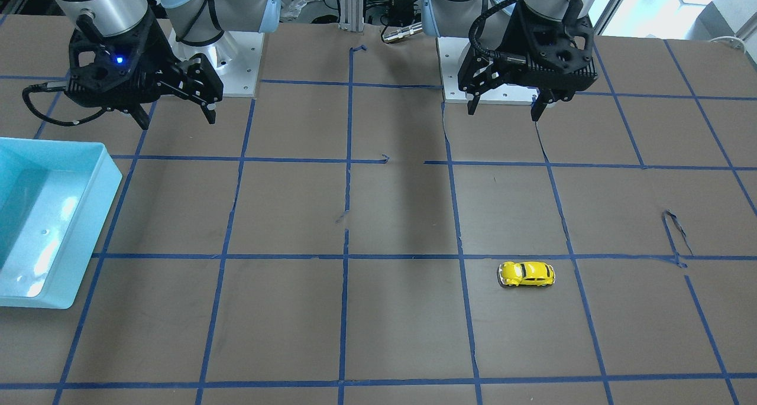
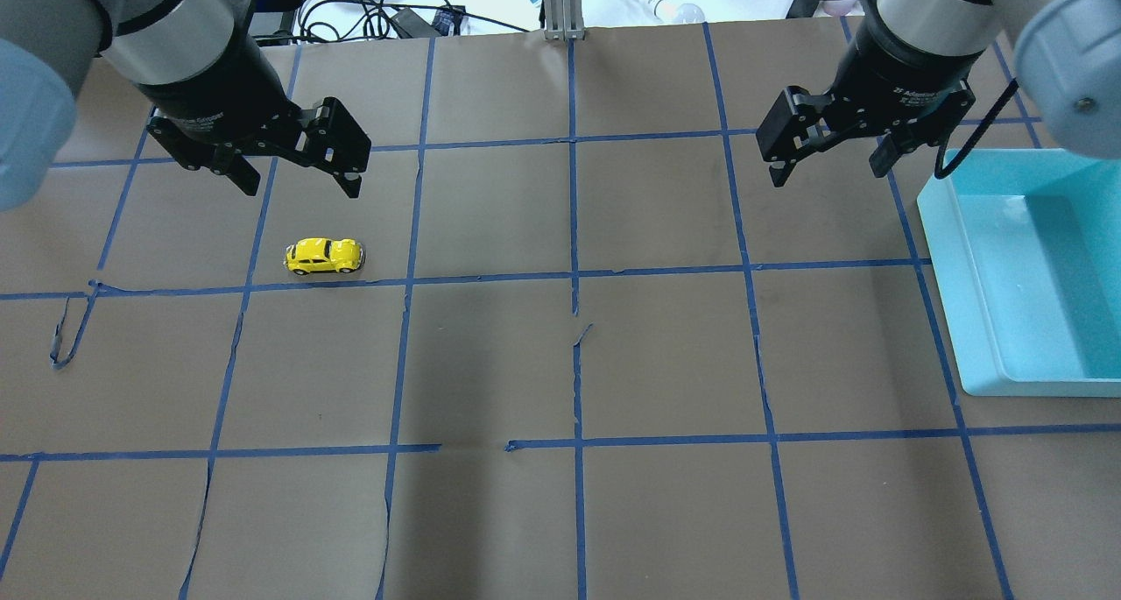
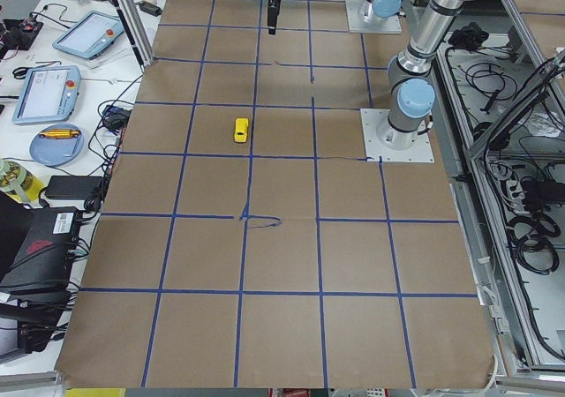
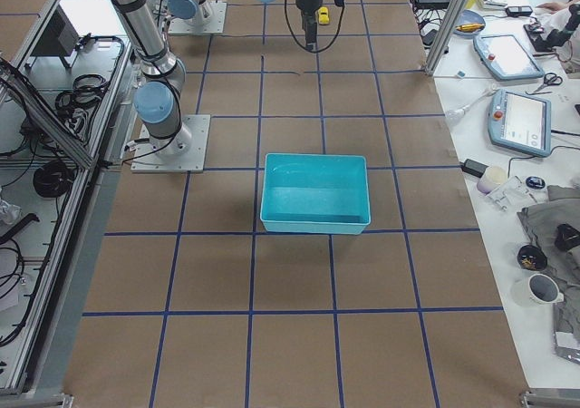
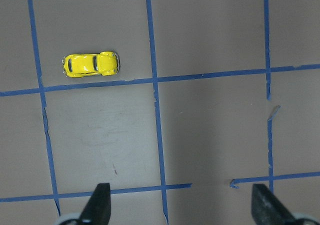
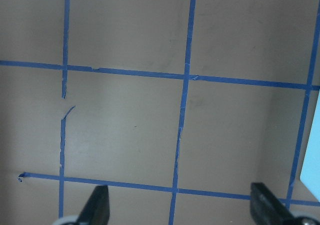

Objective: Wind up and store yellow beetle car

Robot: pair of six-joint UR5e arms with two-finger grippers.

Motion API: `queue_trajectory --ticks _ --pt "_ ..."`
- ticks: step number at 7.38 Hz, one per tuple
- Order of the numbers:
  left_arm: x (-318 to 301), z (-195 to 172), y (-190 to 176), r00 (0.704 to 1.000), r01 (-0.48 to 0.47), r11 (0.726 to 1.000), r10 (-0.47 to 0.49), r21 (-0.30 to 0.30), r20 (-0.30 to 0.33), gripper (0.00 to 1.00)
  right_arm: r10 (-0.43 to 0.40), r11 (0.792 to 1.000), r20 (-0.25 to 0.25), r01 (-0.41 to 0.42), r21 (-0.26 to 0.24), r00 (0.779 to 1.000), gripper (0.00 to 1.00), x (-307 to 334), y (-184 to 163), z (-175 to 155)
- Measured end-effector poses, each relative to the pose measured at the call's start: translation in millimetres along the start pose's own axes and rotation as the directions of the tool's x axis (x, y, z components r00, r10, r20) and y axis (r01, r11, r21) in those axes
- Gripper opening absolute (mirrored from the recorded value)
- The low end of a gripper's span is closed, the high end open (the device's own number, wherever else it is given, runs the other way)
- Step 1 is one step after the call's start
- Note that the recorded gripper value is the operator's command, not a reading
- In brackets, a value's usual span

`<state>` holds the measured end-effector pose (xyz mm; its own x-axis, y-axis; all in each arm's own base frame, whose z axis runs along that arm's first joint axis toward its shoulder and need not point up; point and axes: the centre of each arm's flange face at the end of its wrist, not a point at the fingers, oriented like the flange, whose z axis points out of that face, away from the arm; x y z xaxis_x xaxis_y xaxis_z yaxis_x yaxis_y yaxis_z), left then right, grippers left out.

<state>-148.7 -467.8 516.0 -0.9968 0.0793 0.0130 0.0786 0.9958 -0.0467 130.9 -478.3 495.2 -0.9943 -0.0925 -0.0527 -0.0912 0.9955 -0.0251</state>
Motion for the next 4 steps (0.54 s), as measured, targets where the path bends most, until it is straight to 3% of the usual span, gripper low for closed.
queue_trajectory --ticks 2,3,4 --pt "-9 11 -9 0.992 -0.129 0.992 0.13 -0.013 0.0 1.0 0.001 1.0 0.0 -0.001 -0.005 1.0 1.0 0 1 2" --pt "-21 32 -22 0.972 -0.236 0.971 0.236 -0.025 -0.004 1.0 0.0 1.0 -0.002 0.0 -0.008 1.0 1.0 0 2 3" --pt "-38 57 -37 0.935 -0.355 0.934 0.354 -0.036 -0.014 1.0 0.0 1.0 -0.001 0.0 -0.009 1.0 1.0 0 2 4"
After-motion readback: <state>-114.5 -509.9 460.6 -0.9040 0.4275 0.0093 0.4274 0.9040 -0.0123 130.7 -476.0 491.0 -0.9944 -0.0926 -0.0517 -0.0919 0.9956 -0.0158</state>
